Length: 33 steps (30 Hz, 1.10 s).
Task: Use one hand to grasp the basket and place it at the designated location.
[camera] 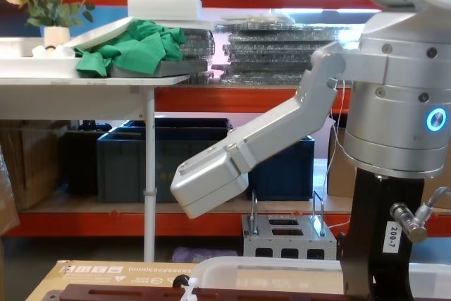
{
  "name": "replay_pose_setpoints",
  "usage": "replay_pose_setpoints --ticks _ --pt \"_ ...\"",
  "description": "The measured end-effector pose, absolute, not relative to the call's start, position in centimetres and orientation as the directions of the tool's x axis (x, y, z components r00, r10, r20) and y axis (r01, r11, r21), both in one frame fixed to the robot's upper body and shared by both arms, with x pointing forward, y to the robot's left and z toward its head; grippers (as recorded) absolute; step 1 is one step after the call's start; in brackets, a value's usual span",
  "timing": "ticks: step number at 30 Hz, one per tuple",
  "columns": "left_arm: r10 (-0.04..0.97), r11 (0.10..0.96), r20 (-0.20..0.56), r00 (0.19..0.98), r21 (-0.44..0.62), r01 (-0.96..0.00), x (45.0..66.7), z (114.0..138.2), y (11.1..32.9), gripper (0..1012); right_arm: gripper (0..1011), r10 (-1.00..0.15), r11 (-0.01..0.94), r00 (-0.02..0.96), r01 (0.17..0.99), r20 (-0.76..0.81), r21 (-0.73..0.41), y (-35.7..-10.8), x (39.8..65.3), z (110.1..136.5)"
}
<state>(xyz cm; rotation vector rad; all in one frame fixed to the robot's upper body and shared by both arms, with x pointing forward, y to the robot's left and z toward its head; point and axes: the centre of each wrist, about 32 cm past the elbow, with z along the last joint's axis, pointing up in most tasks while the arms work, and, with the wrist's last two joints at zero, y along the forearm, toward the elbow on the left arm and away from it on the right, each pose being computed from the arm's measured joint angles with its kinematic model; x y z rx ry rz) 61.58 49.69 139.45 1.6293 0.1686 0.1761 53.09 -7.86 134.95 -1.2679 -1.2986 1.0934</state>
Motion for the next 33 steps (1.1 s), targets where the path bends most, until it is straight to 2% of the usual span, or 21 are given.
replay_pose_setpoints --ticks 33 --pt "0.216 -0.065 0.012 0.976 0.998 0.002 61.6 139.4 49.7 0 0 0.999 0.036 0.022 0.101 0.038 -0.994 -7.0 52.9 133.9"
